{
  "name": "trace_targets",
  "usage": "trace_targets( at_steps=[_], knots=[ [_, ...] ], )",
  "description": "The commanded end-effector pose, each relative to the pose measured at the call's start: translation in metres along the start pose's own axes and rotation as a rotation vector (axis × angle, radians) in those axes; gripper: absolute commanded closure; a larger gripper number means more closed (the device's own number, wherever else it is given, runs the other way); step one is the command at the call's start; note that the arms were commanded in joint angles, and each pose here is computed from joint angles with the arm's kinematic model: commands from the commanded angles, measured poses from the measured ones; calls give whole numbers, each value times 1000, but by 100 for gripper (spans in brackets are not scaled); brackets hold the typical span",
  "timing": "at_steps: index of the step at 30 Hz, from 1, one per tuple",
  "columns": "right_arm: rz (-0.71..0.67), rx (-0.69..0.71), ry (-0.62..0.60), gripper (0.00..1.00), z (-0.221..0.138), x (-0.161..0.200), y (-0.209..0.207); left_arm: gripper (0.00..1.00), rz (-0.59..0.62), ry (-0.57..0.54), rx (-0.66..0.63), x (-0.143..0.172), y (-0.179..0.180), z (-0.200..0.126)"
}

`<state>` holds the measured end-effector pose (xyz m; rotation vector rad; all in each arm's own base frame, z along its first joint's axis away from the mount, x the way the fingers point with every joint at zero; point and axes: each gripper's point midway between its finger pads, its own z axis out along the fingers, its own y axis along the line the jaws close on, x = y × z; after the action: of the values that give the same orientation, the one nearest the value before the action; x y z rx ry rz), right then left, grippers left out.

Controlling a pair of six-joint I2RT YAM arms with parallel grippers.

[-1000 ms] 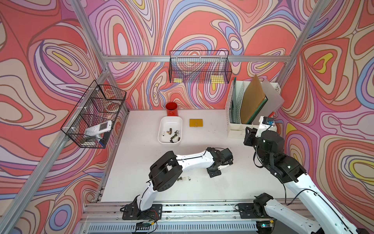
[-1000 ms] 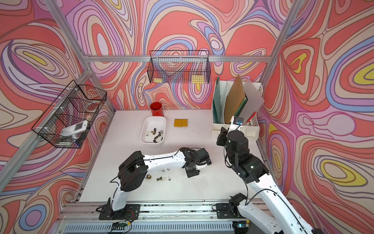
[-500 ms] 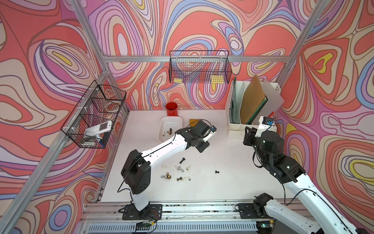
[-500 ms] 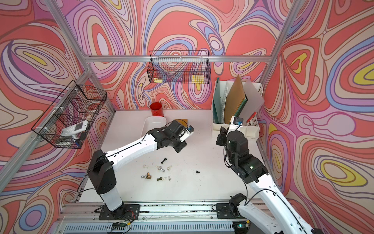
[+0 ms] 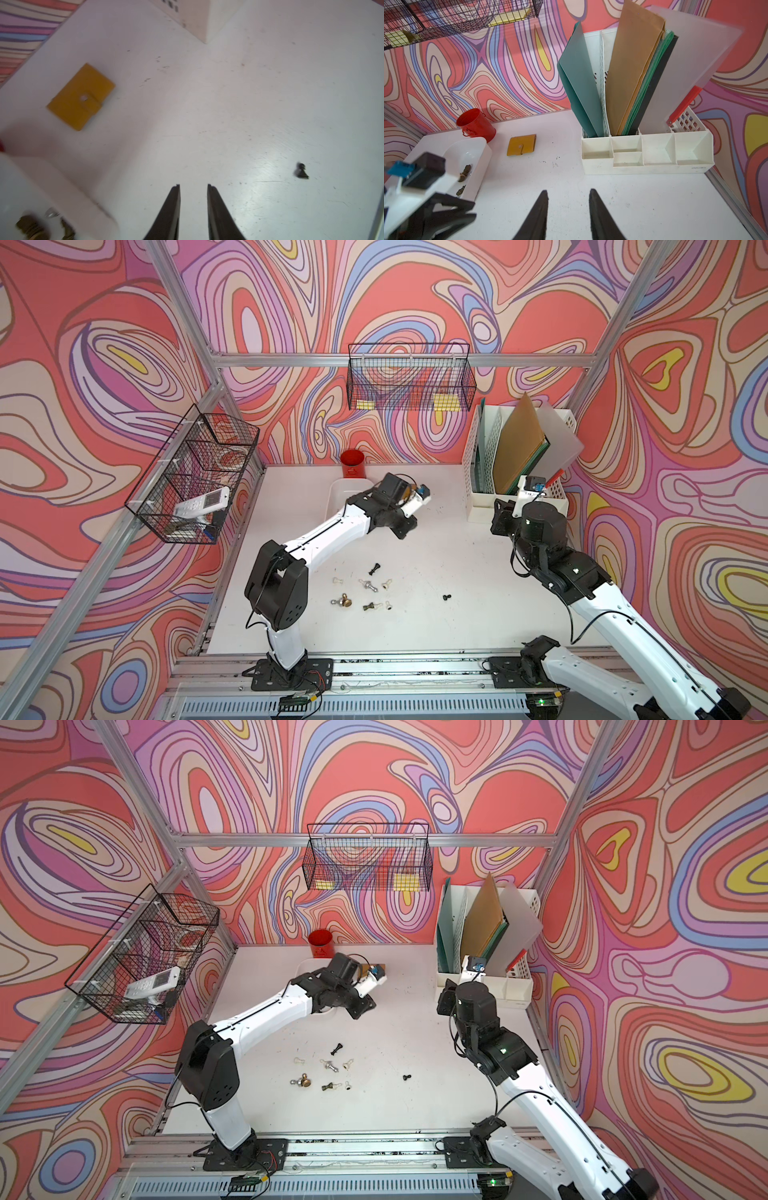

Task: Put the chess pieces into the storage box
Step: Pick up the chess piece at the center of the board.

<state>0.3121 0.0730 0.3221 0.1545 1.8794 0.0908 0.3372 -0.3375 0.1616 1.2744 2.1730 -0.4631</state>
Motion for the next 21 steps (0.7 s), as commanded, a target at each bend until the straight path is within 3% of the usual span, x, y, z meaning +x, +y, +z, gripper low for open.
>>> trace_targets(
  at_steps=[1, 4, 13, 21],
  knots=[
    [-30, 49, -48, 65, -9, -17, -11, 65, 133, 105, 131, 25, -60, 22],
    [-53, 71, -52, 65, -12, -21, -15, 61, 113, 161, 143, 35, -89, 38],
    [-62, 81, -53, 65, -18, -16, -21, 56, -137, 354, 95, 56, -150, 64],
    [-53, 65, -37, 65, -21, -6, -22, 54, -343, 422, 18, 53, -176, 88]
  ],
)
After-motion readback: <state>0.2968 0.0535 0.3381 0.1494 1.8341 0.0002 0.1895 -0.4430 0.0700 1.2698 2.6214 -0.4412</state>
